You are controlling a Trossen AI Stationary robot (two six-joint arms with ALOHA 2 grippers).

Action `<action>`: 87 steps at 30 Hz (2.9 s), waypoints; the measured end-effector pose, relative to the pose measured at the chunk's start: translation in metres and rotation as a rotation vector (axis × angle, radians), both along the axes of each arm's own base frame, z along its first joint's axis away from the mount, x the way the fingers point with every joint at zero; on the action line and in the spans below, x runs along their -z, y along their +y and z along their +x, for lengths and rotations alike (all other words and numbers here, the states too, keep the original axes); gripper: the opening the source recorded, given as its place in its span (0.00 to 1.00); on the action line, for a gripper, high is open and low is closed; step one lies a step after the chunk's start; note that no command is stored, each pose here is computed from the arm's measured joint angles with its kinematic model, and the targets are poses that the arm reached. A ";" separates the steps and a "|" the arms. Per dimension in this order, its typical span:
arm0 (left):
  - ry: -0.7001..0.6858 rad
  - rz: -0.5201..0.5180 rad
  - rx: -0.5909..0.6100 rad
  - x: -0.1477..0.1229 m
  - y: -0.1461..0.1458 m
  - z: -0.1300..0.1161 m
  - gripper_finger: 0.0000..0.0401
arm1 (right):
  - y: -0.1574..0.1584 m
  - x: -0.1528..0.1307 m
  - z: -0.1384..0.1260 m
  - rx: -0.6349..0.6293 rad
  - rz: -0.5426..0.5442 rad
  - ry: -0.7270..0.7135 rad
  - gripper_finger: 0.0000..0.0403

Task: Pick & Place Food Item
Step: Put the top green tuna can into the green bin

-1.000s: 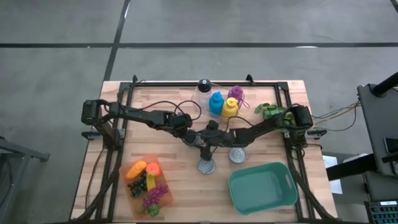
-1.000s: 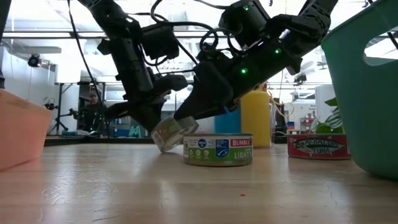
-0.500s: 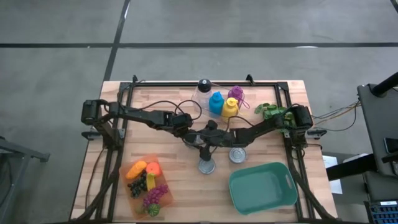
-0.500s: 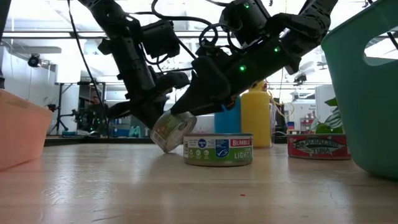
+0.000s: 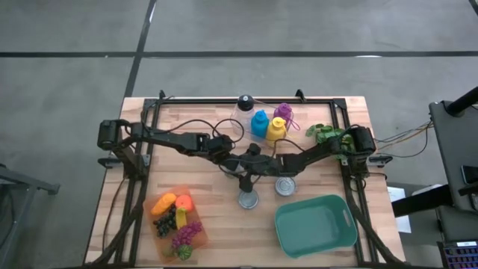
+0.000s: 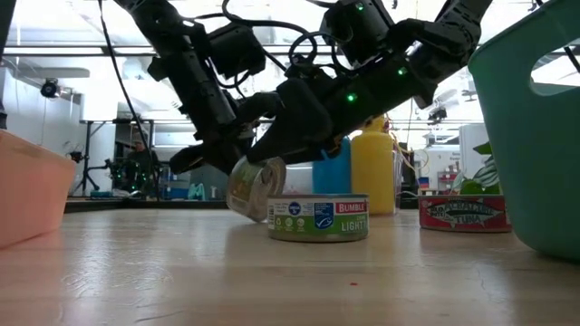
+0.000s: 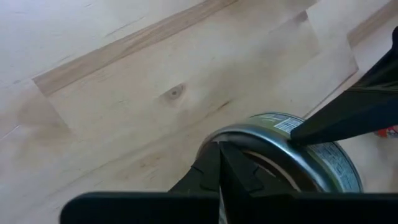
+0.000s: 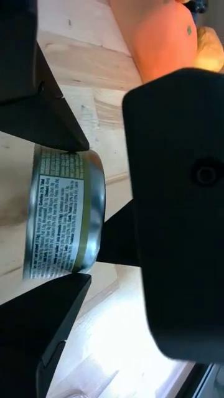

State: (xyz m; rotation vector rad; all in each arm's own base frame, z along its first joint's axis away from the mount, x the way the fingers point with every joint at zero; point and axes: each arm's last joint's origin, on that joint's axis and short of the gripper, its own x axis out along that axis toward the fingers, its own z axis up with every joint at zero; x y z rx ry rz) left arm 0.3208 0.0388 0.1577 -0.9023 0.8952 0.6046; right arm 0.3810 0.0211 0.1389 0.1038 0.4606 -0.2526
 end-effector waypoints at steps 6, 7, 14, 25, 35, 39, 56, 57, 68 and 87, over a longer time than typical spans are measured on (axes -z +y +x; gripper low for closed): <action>0.002 0.000 0.000 0.000 0.000 0.000 0.00 | -0.002 -0.001 0.001 0.006 0.002 -0.010 0.82; 0.002 0.000 0.000 0.000 0.000 0.000 0.00 | -0.002 -0.001 0.000 0.008 0.002 -0.010 0.82; 0.006 0.001 0.002 0.000 0.000 0.000 0.00 | -0.003 -0.001 0.001 0.010 0.005 -0.014 0.82; 0.029 -0.001 0.001 0.002 0.000 -0.003 0.00 | -0.003 -0.007 -0.004 0.011 0.001 0.024 0.82; 0.042 -0.027 0.014 0.002 -0.001 -0.004 0.00 | -0.004 -0.018 -0.015 0.027 0.021 0.107 0.82; 0.042 -0.033 0.017 0.002 -0.001 -0.004 0.00 | -0.004 -0.021 -0.016 0.031 0.029 0.096 0.82; 0.036 -0.073 0.039 0.002 -0.002 -0.004 0.00 | 0.011 -0.024 -0.017 0.269 0.545 -0.031 0.82; 0.036 -0.073 0.040 0.002 -0.002 -0.004 0.00 | 0.015 -0.026 -0.017 0.278 0.562 -0.056 0.82; 0.038 -0.033 0.105 0.002 -0.002 -0.004 0.00 | 0.042 -0.030 -0.022 0.394 0.637 -0.154 0.82; -0.070 0.229 0.181 -0.069 0.016 -0.039 0.00 | 0.066 -0.063 0.019 0.522 0.452 -0.031 0.82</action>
